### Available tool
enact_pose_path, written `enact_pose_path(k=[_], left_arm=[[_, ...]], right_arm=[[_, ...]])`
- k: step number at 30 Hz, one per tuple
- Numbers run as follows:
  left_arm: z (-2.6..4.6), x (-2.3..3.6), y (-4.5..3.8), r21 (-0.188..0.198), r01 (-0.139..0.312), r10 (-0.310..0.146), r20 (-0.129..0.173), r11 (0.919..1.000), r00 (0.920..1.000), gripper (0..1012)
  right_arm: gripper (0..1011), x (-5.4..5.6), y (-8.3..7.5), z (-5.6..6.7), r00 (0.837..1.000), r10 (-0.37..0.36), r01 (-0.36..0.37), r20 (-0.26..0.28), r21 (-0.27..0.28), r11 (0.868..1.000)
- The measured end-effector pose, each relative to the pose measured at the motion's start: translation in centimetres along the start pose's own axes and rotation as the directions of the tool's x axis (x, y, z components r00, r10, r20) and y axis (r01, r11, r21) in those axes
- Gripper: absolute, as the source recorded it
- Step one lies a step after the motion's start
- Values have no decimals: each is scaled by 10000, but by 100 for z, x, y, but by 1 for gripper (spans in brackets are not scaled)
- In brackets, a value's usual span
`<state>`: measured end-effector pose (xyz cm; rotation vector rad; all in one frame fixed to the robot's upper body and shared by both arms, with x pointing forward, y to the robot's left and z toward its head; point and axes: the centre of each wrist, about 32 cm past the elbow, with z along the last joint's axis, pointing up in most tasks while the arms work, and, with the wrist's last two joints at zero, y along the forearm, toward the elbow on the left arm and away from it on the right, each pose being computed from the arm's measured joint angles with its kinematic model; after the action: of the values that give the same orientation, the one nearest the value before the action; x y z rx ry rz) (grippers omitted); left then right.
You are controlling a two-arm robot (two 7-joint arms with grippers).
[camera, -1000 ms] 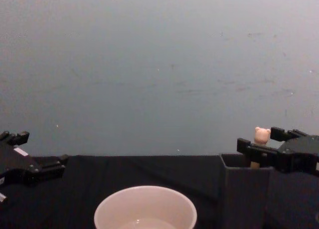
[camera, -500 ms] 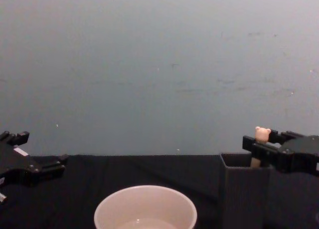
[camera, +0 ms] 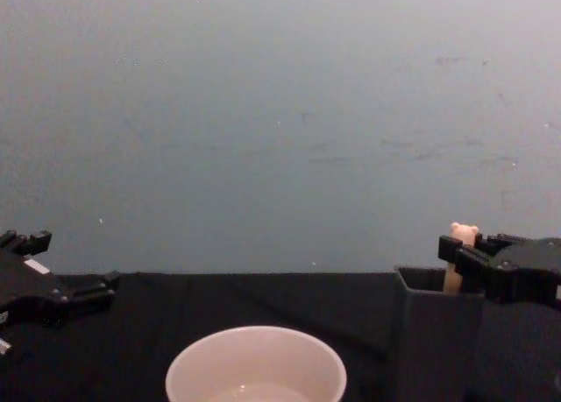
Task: Pick up the stirring spoon with one hand, stir inside the cup, then place it back in its original position.
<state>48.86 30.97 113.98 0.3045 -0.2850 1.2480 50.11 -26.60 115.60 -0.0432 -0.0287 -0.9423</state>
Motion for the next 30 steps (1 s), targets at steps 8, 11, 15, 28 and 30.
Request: enact_pose_path(k=[8, 11, 15, 28, 30], left_arm=[[0, 0, 0, 0, 1, -1, 0, 10000, 10000, 1001], [0, 0, 0, 0, 1, -1, 0, 10000, 10000, 1001], [0, 0, 0, 0, 0, 0, 0, 10000, 10000, 1001], [0, 0, 0, -1, 0, 0, -1, 10000, 10000, 1001], [0, 0, 0, 0, 0, 0, 0, 10000, 10000, 1001]], right_arm=[[222, 0, 0, 0, 10000, -1, 1, 1, -2, 10000], [222, 0, 0, 0, 10000, -2, 2, 1, -1, 10000], [222, 4, 0, 3, 10000, 43, -43, 2, 12, 10000], [222, 12, -44, 139, 9987, 369, -348, -354, 559, 9978], [222, 18, -62, 174, 9984, 356, -325, -437, 690, 9971]])
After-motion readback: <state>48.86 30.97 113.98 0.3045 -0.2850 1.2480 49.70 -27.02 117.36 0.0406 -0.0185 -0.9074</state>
